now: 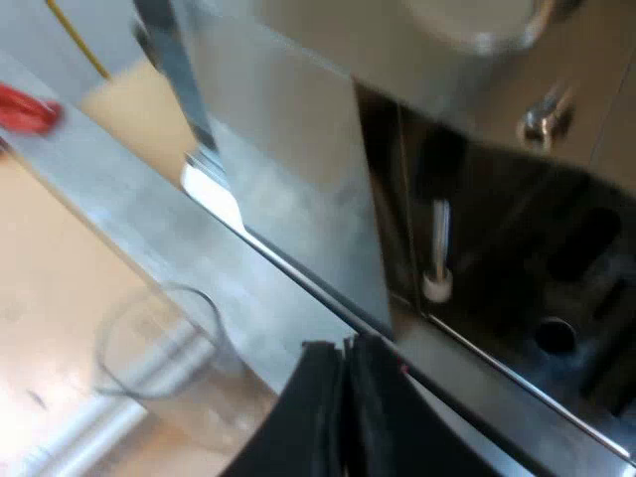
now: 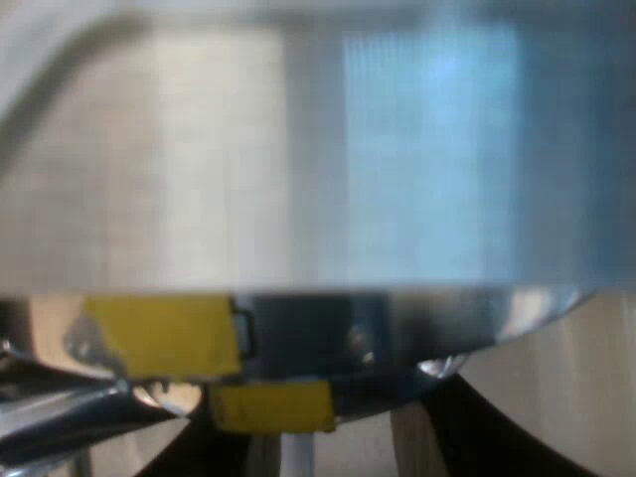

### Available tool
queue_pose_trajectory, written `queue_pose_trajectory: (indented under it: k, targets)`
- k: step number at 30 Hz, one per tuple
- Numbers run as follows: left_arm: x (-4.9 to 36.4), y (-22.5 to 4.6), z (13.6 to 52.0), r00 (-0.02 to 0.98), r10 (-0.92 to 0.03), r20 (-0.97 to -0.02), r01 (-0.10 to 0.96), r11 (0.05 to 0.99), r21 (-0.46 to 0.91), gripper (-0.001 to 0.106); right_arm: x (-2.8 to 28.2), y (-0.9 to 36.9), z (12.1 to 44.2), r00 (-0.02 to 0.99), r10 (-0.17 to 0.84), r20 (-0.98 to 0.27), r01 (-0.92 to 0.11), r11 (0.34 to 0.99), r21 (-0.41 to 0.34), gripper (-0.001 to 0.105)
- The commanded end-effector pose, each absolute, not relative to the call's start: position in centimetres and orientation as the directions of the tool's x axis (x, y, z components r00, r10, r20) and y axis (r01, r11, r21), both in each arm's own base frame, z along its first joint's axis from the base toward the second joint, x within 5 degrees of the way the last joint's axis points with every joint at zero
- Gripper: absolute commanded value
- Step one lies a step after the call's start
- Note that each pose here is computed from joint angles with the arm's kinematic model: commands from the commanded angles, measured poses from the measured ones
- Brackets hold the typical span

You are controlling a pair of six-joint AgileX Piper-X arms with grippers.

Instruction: Put the handle in the coffee machine

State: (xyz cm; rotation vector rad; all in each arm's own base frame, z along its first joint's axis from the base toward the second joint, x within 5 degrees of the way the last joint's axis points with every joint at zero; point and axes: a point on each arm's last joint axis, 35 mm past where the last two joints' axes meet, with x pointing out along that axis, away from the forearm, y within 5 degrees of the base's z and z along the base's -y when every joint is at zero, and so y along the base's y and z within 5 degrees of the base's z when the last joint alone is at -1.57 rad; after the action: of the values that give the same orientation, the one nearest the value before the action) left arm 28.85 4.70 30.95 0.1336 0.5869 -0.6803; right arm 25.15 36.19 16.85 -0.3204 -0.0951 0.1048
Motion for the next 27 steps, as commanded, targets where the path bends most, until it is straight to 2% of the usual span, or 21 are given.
queue_pose_trajectory:
  k: [1,10,23,27]
  targets:
    - [28.8,4.3,30.5,0.602,-0.511,-0.614,0.6,0.796,-0.074,0.001,25.0,36.2,19.8,0.979,0.115,0.167,-0.079,0.975,-0.209,0.031]
    - [27.7,2.5,29.5,0.476,-0.487,-0.732,0.679,0.732,-0.045,0.001,25.0,36.2,19.8,0.979,0.117,0.167,-0.081,0.975,-0.209,0.031]
    - [26.7,1.5,29.0,0.379,-0.507,-0.774,0.69,0.712,-0.13,0.001,25.0,36.2,19.8,0.979,0.117,0.167,-0.081,0.975,-0.209,0.031]
    - [26.2,1.4,29.0,0.34,-0.55,-0.763,0.689,0.698,-0.196,0.001,25.0,36.2,19.8,0.979,0.117,0.167,-0.081,0.975,-0.209,0.031]
